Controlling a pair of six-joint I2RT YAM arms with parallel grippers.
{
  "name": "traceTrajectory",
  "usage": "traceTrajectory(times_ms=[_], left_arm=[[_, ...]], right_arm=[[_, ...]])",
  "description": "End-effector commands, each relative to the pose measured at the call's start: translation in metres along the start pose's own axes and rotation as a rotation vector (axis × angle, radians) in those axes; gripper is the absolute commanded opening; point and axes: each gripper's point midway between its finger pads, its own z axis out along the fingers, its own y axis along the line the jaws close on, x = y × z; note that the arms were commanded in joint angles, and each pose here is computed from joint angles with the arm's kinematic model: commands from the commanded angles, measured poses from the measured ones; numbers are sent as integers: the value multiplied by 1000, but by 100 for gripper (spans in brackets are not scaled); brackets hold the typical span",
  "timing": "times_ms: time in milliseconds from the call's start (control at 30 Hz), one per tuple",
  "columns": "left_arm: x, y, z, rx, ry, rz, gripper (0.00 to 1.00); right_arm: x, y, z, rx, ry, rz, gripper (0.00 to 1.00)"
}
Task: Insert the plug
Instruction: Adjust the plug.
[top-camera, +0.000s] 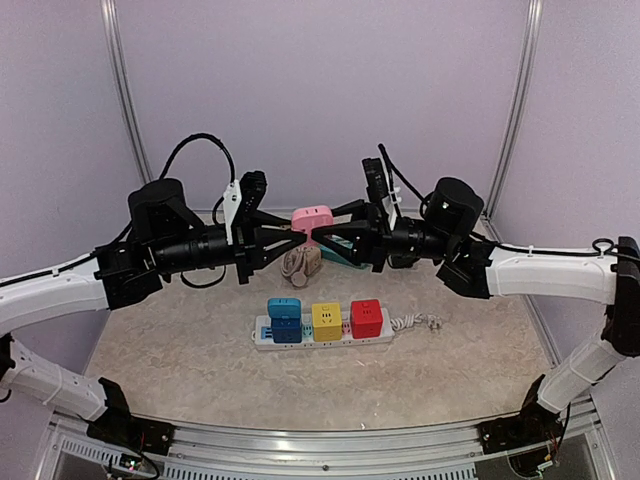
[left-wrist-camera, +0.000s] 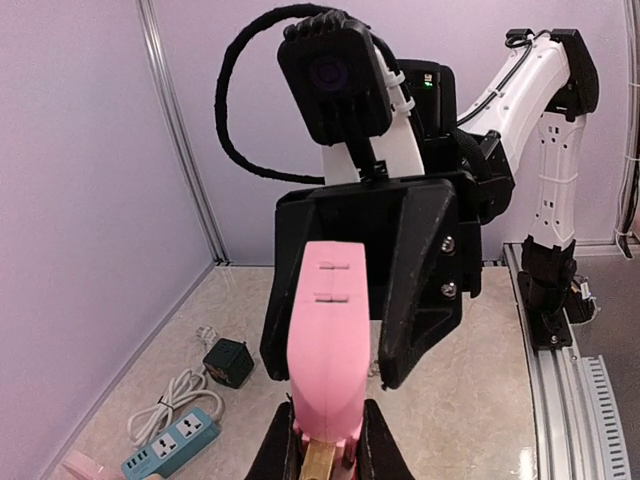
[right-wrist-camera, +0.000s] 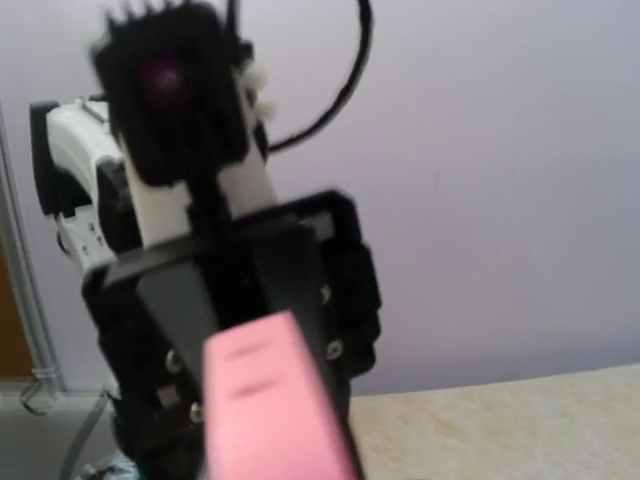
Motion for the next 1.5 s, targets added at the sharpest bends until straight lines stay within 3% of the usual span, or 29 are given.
traceTrajectory(times_ms=[0,67,233,267,333,367,400,533,633,900,1033,1167,1267,1400,1467], left_arm=[[-11,2,-7,-5,-52,-23,0],[-12,3,-7,-7,-59,-17,0],[-8,5,-9,-19,-49,-17,3],[-5,6,-10,-25,-38,-8,19],[4,5,-13,-29,8,60,63],[11,6,-15,-36,47,111,76],[21,5,-17,-33,95,175,81],[53,3,-25,-11,278,335,83],[54,0,-25,0,301,337,78],[42,-6,-10,-21,262,363,59],[42,-11,-5,-10,253,328,57],[38,-15,0,-4,224,284,49],[37,-14,0,-12,224,280,36],[37,-14,-1,-10,224,281,1],[36,-13,0,-17,215,283,0]], right_arm=[[-14,8,1,-57,-46,-4,21],[-12,9,3,-75,-31,2,0],[0,12,1,-83,48,-8,0],[5,11,-1,-67,86,-21,0],[17,7,-8,-17,200,-88,0],[26,3,-13,15,282,-119,0],[39,-2,-21,56,377,-128,0],[78,-20,-55,219,722,-191,0],[78,-20,-59,238,795,-240,0],[59,0,-29,161,755,-391,0],[58,6,-12,132,755,-448,0],[58,12,-1,89,736,-473,0],[59,13,1,86,742,-476,0],[58,14,1,86,739,-476,0],[55,12,2,103,724,-474,0]])
